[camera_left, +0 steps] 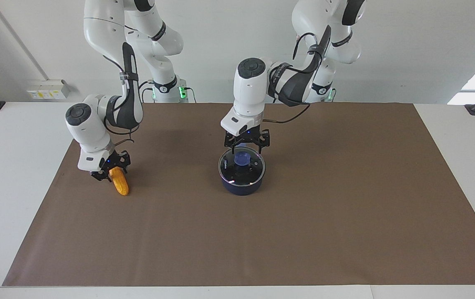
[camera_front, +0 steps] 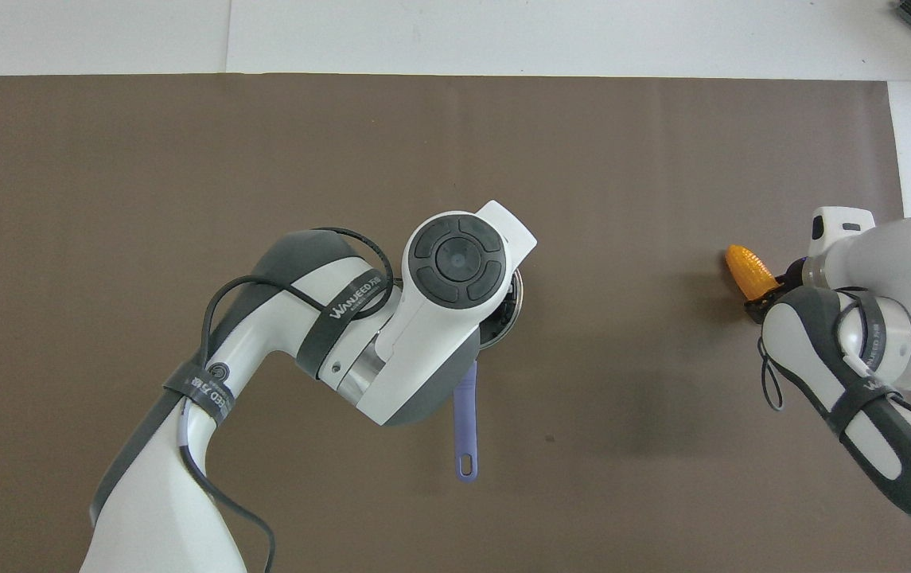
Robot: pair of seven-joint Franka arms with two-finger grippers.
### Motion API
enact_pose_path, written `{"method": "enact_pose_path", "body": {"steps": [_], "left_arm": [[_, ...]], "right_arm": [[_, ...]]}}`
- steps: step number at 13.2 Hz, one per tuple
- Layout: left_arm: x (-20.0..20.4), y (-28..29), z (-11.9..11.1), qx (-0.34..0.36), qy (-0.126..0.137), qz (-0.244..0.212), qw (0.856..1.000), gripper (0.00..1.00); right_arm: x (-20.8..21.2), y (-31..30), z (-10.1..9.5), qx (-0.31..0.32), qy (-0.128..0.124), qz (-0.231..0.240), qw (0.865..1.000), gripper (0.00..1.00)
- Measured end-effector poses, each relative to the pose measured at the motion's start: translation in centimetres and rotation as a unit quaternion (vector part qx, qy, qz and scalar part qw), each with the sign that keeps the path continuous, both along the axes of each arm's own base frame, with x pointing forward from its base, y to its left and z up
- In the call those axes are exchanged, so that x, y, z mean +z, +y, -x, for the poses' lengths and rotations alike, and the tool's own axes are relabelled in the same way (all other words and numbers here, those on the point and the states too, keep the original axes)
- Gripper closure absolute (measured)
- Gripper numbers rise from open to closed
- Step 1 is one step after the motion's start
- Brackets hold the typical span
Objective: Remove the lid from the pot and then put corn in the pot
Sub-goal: 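Grasp the lid knob with the left gripper while the right gripper grasps the corn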
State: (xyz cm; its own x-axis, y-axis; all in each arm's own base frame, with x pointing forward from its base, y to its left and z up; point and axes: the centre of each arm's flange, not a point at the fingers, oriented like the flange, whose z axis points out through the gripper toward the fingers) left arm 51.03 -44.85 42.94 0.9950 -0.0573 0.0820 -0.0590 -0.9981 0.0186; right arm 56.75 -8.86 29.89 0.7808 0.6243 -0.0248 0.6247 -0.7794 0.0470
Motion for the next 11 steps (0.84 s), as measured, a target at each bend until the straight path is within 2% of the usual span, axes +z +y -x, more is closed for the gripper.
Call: {"method": "enact_pose_path", "body": {"steps": [1,3,6,7,8,9,10,11], "left_arm": [[-0.7,-0.1,-0.2,-0.001,-0.001,-0.003,1.000,0.00],[-1.8,-0.5,-0.7,-0.002,-0.003,-0.004,1.000,0.00],[-1.8,-0.8,-1.0,-0.002,-0.010,0.002,1.000,0.00],[-1.7,-0.8,-1.1,-0.002,-0.011,0.003,1.000,0.09],[-1.6,-0.8,-1.1,-0.002,-0.011,0.004,1.000,0.09],[-1.6,-0.8,-1.1,-0.002,-0.012,0.004,1.000,0.15],[-1.5,-0.9,-1.1,-0.003,-0.013,0.005,1.000,0.30],[-1.4,-0.9,-1.1,-0.003,-0.014,0.005,1.000,0.39]], "right_arm": [[0.1,0.1,-0.1,-0.005,-0.001,0.000,1.000,0.59],[0.5,0.3,-0.5,-0.014,-0.008,0.001,1.000,0.59],[3.5,0.4,-2.9,-0.019,-0.045,0.005,0.999,0.59],[4.8,0.4,-3.6,-0.026,-0.054,0.006,0.998,0.59],[6.1,0.4,-4.0,-0.036,-0.057,0.005,0.998,0.59],[7.3,0.5,-4.2,-0.049,-0.054,0.003,0.997,0.59],[8.4,0.5,-4.3,-0.067,-0.049,0.001,0.997,0.59],[9.5,0.5,-4.2,-0.086,-0.046,-0.001,0.995,0.59]]}}
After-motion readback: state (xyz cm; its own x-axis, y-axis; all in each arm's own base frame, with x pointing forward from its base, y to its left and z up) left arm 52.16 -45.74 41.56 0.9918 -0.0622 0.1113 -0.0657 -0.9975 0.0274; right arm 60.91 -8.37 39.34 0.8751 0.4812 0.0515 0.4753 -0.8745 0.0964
